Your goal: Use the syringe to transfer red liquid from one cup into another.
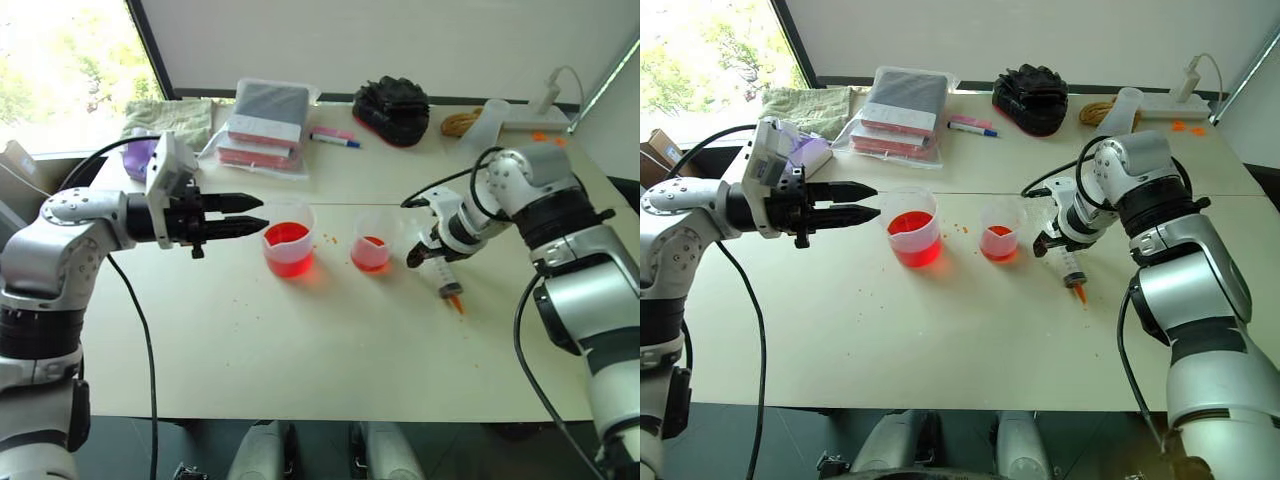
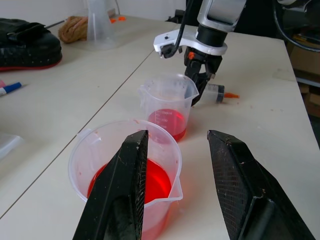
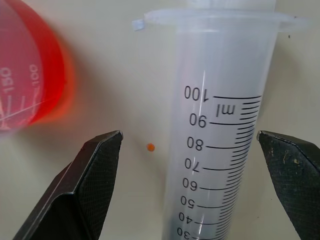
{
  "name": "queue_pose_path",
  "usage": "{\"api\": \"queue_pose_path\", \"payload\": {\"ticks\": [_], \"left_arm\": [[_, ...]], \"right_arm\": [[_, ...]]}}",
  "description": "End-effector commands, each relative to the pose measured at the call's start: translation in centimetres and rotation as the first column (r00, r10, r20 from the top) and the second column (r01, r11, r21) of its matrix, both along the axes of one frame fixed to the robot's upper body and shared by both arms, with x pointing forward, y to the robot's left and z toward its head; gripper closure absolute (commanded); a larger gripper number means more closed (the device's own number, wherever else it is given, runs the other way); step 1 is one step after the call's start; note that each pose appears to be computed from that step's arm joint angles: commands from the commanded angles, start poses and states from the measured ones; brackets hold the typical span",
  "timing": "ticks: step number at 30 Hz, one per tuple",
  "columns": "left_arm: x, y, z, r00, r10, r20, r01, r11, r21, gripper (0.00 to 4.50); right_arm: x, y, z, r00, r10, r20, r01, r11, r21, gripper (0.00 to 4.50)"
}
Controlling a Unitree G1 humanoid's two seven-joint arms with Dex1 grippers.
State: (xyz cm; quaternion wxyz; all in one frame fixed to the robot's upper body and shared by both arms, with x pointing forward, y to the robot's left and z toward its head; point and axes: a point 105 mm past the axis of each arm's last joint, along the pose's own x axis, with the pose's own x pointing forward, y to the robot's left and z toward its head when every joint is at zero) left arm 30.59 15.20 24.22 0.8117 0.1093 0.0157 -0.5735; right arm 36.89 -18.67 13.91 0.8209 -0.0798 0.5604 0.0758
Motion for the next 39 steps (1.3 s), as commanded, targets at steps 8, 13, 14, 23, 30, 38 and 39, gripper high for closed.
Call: {"api": "queue_pose_path", "payload": {"ticks": [8, 13, 14, 23, 30, 38, 39], "left_arm": [[-0.5, -0.4, 1.2, 0.999, -0.001, 0.048, 0.002, 1.000, -0.023, 2.56], [-0.4, -0.6, 1.3, 0.999, -0.007, 0.045, 0.008, 1.000, -0.027, 2.56], [-0.4, -0.6, 1.4, 0.999, -0.007, 0.045, 0.008, 1.000, -0.028, 2.56], [0.6, -0.3, 3.5, 0.999, 0.014, 0.047, -0.009, 0.994, -0.110, 2.56], [2.2, -0.3, 7.2, 0.997, 0.062, 0.037, -0.051, 0.965, -0.255, 2.56], [2.2, 1.1, 11.5, 0.991, 0.121, 0.061, -0.096, 0.947, -0.306, 2.56], [2.2, 1.5, 11.7, 0.988, 0.138, 0.062, -0.114, 0.948, -0.297, 2.56]], "right_arm": [[0.7, 0.1, 0.3, 0.998, -0.024, 0.053, 0.024, 1.000, -0.004, 2.52], [0.8, -0.9, 0.5, 0.995, -0.068, 0.076, 0.069, 0.998, -0.013, 3.16], [0.9, -1.5, 0.9, 0.992, -0.094, 0.086, 0.095, 0.995, -0.015, 3.16], [4.2, -5.2, 13.7, 0.713, -0.070, 0.698, 0.227, 0.965, -0.135, 3.16], [2.9, 4.3, 21.9, 0.136, 0.111, 0.984, -0.146, 0.985, -0.091, 3.16], [-2.6, 15.3, 21.8, -0.036, -0.098, 0.995, -0.708, 0.705, 0.044, 3.16], [-3.0, 16.0, 21.7, -0.025, -0.131, 0.991, -0.745, 0.663, 0.069, 3.16]]}}
